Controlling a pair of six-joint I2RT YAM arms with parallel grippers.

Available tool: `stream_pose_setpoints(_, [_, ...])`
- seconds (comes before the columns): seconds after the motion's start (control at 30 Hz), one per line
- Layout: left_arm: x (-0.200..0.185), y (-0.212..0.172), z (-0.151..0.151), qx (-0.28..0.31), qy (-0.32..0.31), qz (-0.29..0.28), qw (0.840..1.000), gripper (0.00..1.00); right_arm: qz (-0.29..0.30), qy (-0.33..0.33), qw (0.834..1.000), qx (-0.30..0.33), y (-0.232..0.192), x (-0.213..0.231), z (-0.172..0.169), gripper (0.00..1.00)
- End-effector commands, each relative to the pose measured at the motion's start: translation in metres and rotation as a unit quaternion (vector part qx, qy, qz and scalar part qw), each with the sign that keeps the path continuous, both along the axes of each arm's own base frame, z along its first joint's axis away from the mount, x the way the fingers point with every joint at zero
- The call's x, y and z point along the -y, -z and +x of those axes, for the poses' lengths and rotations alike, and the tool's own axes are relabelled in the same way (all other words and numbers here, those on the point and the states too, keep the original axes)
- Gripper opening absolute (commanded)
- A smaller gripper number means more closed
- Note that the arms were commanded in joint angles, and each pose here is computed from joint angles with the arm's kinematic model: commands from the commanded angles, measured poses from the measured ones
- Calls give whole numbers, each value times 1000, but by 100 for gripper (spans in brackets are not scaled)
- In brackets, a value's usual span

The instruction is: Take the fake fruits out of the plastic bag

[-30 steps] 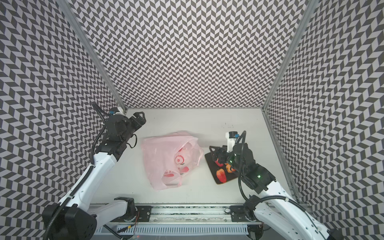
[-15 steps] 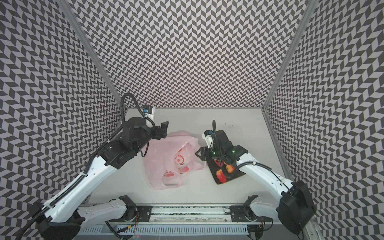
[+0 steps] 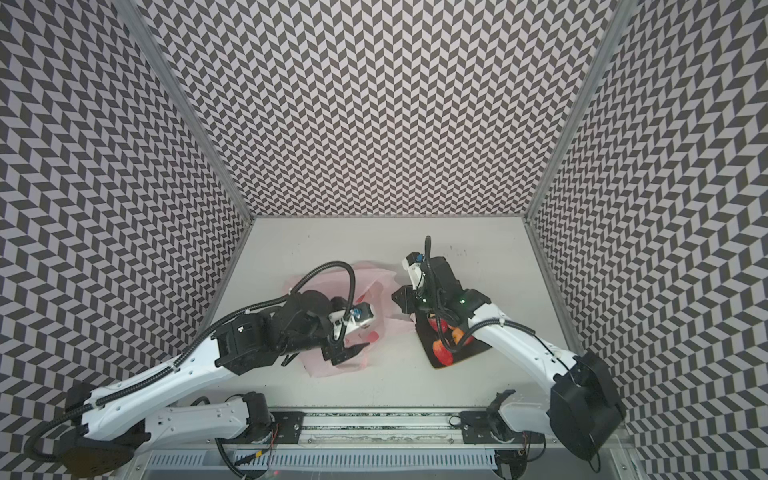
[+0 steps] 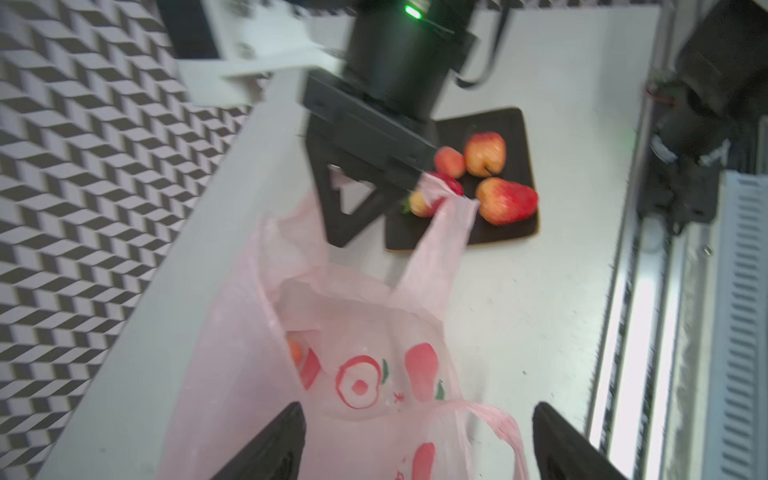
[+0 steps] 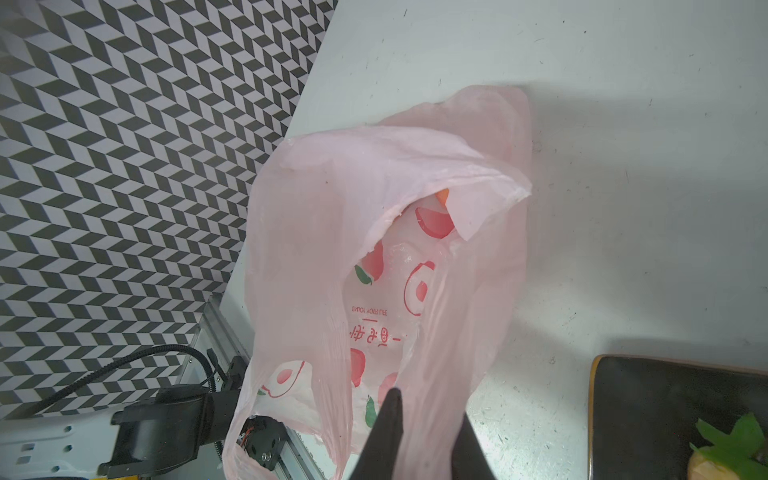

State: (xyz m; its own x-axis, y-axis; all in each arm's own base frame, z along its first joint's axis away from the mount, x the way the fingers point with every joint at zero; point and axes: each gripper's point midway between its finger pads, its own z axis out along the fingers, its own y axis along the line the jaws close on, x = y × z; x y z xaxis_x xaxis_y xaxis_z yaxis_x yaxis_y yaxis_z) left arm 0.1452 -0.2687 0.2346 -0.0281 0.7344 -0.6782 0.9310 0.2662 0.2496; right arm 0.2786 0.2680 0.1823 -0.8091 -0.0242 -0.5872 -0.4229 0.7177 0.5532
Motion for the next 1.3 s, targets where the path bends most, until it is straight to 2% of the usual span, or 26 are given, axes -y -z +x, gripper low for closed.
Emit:
stream_pose_setpoints(0.0, [-8,42,-38,-41,92,76,992,87,11,5,1000,18,-4,-1,6,17])
stream_pose_setpoints(0.1, [-12,62,-48,-50,111,109,987,88,10,11,1000,25,-3,3,7,17])
stream_pose_setpoints(0.23, [-8,73,-51,-48,124,113,985,90,12,15,1000,23,-1,5,5,16])
stream_pose_setpoints(0.33, [-11,91,-50,-41,130,136,981,90,16,17,999,22,-1,6,4,16])
stream_pose_setpoints(0.47, [-21,118,-40,-23,113,196,974,81,16,21,999,26,-3,9,3,16])
stream_pose_setpoints(0.63, [-24,129,-33,9,108,206,972,73,18,27,999,28,-5,11,4,16])
stream_pose_setpoints(0.77, [-30,136,-22,33,90,229,969,56,19,29,999,26,-4,12,4,16])
stream_pose_setpoints(0.93, [-21,117,-11,64,67,195,976,41,19,30,999,26,-3,13,4,16])
stream_pose_setpoints(1.1, [-17,91,1,87,10,135,987,30,19,29,999,28,-3,12,5,15])
stream_pose_setpoints(1.27, [-16,53,21,115,-72,56,989,6,20,16,999,32,-5,7,7,14])
